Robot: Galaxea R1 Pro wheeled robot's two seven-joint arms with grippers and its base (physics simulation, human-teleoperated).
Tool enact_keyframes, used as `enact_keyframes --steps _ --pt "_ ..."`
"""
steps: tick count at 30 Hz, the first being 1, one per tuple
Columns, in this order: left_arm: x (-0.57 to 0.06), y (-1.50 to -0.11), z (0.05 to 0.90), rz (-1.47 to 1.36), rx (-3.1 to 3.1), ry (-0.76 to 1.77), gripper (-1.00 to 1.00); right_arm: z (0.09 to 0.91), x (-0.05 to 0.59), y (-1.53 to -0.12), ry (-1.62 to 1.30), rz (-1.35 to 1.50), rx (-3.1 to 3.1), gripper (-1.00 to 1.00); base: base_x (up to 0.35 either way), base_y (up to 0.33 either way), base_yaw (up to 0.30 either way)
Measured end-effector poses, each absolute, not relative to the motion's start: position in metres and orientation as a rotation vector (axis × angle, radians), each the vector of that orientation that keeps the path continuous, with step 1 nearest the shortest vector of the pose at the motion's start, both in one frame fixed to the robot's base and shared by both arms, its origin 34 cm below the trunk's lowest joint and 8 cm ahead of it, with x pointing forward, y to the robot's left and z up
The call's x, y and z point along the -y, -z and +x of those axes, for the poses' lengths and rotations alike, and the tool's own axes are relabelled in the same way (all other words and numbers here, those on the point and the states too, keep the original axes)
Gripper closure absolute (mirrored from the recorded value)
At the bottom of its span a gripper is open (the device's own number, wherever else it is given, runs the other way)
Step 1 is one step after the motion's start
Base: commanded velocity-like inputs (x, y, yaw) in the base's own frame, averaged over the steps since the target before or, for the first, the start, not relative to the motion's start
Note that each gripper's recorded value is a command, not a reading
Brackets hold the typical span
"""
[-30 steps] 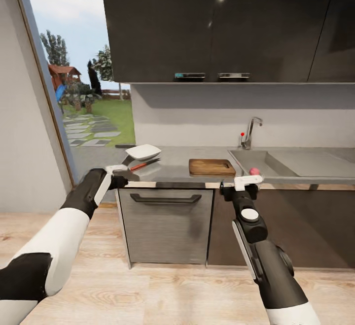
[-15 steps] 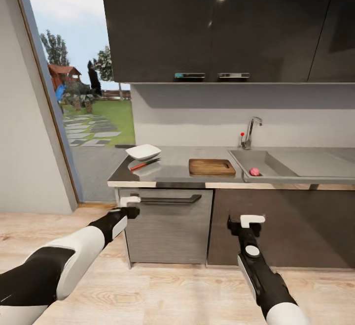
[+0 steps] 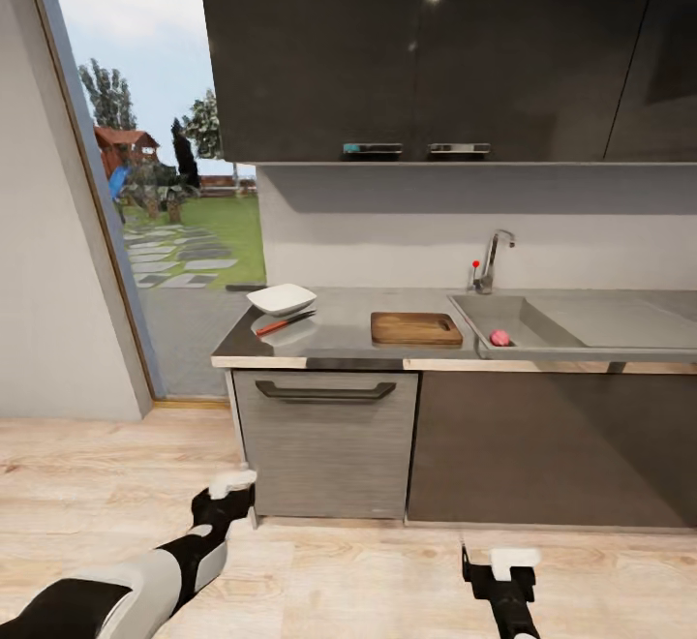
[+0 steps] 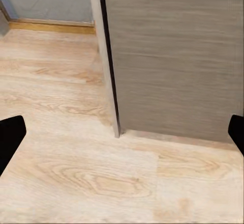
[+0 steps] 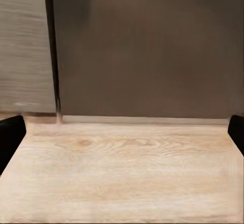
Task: In the kitchen, take the Vidalia onion out of the sink, dice it on the chopping board with the paring knife, put the diced onion into the bowl on the countertop, then place both the paring knife and the chopping board into the sink.
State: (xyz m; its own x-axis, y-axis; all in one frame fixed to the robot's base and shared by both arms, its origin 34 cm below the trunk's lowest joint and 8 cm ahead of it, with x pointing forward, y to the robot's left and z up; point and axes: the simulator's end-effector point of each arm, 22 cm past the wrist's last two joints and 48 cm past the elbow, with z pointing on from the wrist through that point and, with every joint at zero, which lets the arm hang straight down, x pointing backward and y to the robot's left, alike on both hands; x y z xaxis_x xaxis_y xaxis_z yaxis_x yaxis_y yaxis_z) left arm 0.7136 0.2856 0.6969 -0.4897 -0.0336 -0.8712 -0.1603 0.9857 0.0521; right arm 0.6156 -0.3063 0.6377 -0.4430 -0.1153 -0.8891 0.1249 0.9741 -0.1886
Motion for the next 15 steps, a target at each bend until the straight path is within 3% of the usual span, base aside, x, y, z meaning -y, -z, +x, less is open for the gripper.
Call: enact_keyframes --steps 15 --pt "-0.307 -0.644 0.562 -0.158 -1.817 -0.19 -1.0 0.605 0.263 -0.645 0.1 -0.065 -1.908 -1.0 0.0 0.0 0.0"
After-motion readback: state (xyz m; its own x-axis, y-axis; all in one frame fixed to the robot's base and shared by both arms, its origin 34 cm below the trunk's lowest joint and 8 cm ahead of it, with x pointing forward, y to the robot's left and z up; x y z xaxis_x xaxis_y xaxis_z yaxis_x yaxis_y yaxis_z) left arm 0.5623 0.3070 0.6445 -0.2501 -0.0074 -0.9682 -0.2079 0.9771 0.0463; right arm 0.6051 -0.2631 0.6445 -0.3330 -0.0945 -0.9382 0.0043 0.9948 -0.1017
